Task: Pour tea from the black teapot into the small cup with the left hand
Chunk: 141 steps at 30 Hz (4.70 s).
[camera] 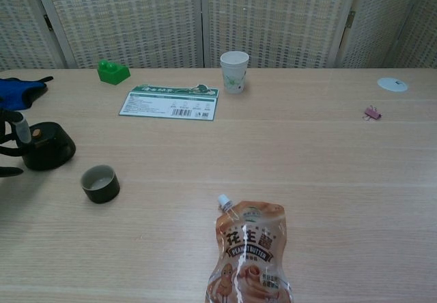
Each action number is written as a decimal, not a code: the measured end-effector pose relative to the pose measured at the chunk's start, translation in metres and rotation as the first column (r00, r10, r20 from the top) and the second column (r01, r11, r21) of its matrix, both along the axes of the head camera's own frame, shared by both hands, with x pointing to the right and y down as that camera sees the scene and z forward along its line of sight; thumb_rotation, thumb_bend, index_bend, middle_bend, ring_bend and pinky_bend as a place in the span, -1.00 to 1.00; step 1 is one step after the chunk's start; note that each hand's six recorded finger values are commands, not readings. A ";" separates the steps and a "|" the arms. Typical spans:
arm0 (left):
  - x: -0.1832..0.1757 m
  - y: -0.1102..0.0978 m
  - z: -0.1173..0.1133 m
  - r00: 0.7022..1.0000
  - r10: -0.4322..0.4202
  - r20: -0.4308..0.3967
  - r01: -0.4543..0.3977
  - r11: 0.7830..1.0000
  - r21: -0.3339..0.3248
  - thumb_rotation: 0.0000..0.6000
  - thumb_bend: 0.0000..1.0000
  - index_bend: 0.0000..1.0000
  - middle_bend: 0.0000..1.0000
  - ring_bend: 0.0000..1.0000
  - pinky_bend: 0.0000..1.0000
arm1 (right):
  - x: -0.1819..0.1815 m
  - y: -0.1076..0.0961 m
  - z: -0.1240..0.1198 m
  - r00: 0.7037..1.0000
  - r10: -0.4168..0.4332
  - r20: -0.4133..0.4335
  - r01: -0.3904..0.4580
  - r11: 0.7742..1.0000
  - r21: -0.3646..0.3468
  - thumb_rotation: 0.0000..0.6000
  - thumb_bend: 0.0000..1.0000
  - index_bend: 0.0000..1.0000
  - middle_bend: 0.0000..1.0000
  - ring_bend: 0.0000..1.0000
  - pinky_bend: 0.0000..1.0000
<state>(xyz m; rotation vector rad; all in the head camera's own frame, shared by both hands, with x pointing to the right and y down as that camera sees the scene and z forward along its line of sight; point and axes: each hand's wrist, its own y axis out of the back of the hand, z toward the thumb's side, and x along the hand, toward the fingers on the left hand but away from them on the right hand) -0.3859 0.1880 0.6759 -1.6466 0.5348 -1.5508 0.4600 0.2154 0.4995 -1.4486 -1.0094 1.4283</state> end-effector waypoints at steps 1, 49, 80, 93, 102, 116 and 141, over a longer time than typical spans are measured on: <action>-0.001 0.000 0.001 1.000 -0.002 0.000 0.002 1.000 -0.001 0.25 -0.67 -0.21 -0.25 -0.27 -0.91 | 0.000 0.000 0.000 1.000 0.000 -0.001 0.000 1.000 0.000 1.00 -0.63 -0.41 -0.48 -0.57 -0.50; -0.009 0.002 0.011 1.000 -0.007 -0.004 0.007 0.999 -0.038 0.28 -0.67 -0.14 -0.18 -0.25 -0.91 | 0.000 0.002 0.000 1.000 0.008 -0.012 -0.009 1.000 -0.008 1.00 -0.63 -0.41 -0.48 -0.57 -0.50; -0.011 0.020 0.015 1.000 -0.018 0.022 0.020 0.996 -0.083 0.28 -0.67 -0.09 -0.12 -0.20 -0.91 | 0.001 0.004 0.000 1.000 0.014 -0.009 -0.014 1.000 -0.007 1.00 -0.63 -0.41 -0.48 -0.57 -0.50; -0.011 0.026 0.018 1.000 -0.021 0.019 0.023 0.994 -0.107 0.27 -0.67 -0.05 -0.07 -0.16 -0.91 | 0.001 0.005 0.001 1.000 0.017 -0.010 -0.017 1.000 -0.012 1.00 -0.63 -0.41 -0.48 -0.57 -0.50; -0.010 0.031 0.020 0.999 -0.033 0.017 0.035 0.991 -0.132 0.23 -0.67 -0.05 -0.06 -0.15 -0.91 | 0.002 0.005 0.001 1.000 0.019 -0.010 -0.019 1.000 -0.012 1.00 -0.63 -0.41 -0.48 -0.57 -0.50; -0.010 0.033 0.021 0.998 -0.066 -0.007 0.064 0.984 -0.165 0.22 -0.67 0.21 0.25 0.11 -0.92 | 0.003 0.005 0.001 1.000 0.025 -0.008 -0.025 1.000 -0.010 1.00 -0.63 -0.41 -0.48 -0.57 -0.50; -0.011 0.002 0.015 0.970 -0.200 -0.139 0.187 0.977 -0.098 -0.54 -0.67 0.95 0.99 0.75 -1.00 | 0.006 0.003 0.000 0.999 0.037 0.002 -0.037 0.999 0.005 1.00 -0.63 -0.41 -0.48 -0.57 -0.50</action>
